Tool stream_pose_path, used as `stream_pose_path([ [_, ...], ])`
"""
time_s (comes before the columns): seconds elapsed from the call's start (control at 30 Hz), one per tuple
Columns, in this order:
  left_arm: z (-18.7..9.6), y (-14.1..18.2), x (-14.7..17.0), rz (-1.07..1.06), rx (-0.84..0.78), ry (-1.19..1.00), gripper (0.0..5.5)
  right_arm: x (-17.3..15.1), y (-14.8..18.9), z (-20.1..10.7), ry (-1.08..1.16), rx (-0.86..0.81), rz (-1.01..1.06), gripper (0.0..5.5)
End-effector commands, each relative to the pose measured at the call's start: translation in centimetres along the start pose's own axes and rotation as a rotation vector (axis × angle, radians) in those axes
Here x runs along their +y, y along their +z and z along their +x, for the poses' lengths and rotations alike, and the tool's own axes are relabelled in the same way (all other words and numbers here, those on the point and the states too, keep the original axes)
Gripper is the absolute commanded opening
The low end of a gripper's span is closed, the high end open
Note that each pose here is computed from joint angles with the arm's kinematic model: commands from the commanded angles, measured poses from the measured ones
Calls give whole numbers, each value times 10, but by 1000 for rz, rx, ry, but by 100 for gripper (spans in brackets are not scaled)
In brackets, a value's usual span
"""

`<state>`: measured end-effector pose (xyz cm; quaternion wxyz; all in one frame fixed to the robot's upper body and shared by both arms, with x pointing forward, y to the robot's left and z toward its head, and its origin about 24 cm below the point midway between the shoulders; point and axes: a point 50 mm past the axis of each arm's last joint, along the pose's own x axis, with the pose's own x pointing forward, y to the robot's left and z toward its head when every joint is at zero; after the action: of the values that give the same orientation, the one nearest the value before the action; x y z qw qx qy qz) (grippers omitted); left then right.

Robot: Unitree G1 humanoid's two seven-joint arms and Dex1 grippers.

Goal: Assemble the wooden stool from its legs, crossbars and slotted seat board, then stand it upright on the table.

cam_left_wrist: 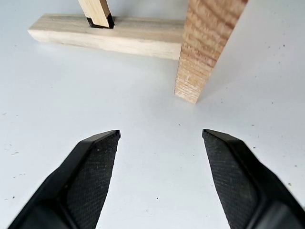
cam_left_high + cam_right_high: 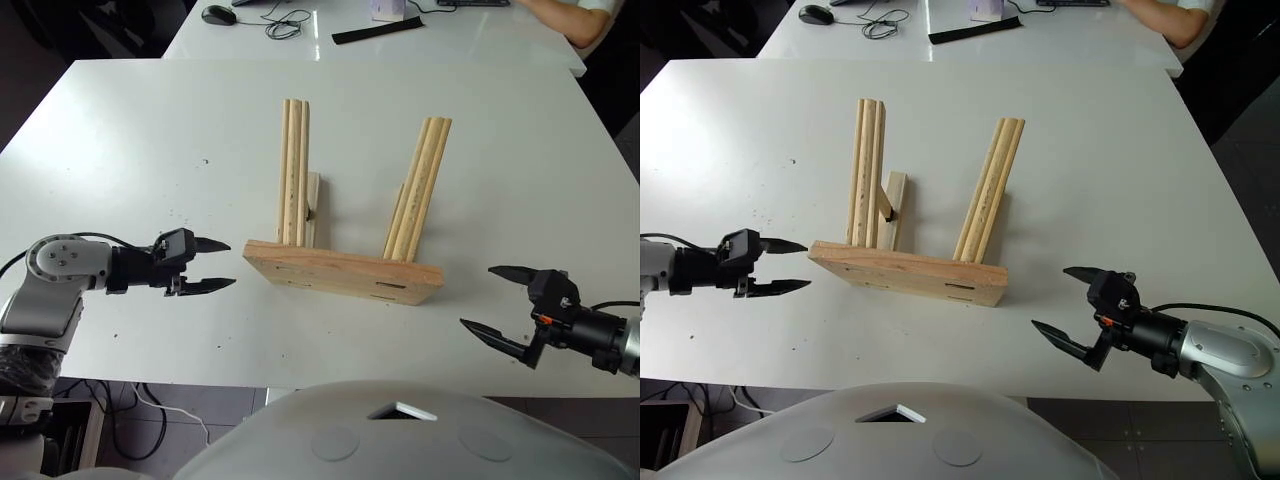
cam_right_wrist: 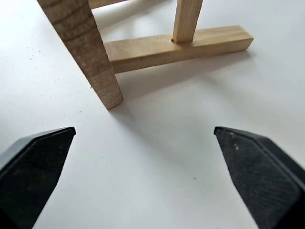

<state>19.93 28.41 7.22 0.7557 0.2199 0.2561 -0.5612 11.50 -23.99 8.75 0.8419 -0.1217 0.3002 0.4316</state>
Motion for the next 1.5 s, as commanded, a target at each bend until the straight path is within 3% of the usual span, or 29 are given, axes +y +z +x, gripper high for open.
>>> stream_pose_path([
  [0.03,24,-6,5,0,-16,-46,280,-2,0,25,64,-40,-21,497],
  [0.17,46,-2,4,-18,-70,-108,248,1,2,48,119,-65,-35,438],
  [0.53,72,6,2,4,-144,-188,248,0,-2,74,226,-54,-46,438],
  [0.73,80,10,-3,2,-167,-229,164,9,-7,86,257,-55,-39,384],
  [1.2,78,23,3,-35,-215,-202,150,6,-3,80,219,-62,-67,179],
  [1.5,51,58,-3,-48,-330,-234,151,9,13,62,192,-116,-76,179],
])
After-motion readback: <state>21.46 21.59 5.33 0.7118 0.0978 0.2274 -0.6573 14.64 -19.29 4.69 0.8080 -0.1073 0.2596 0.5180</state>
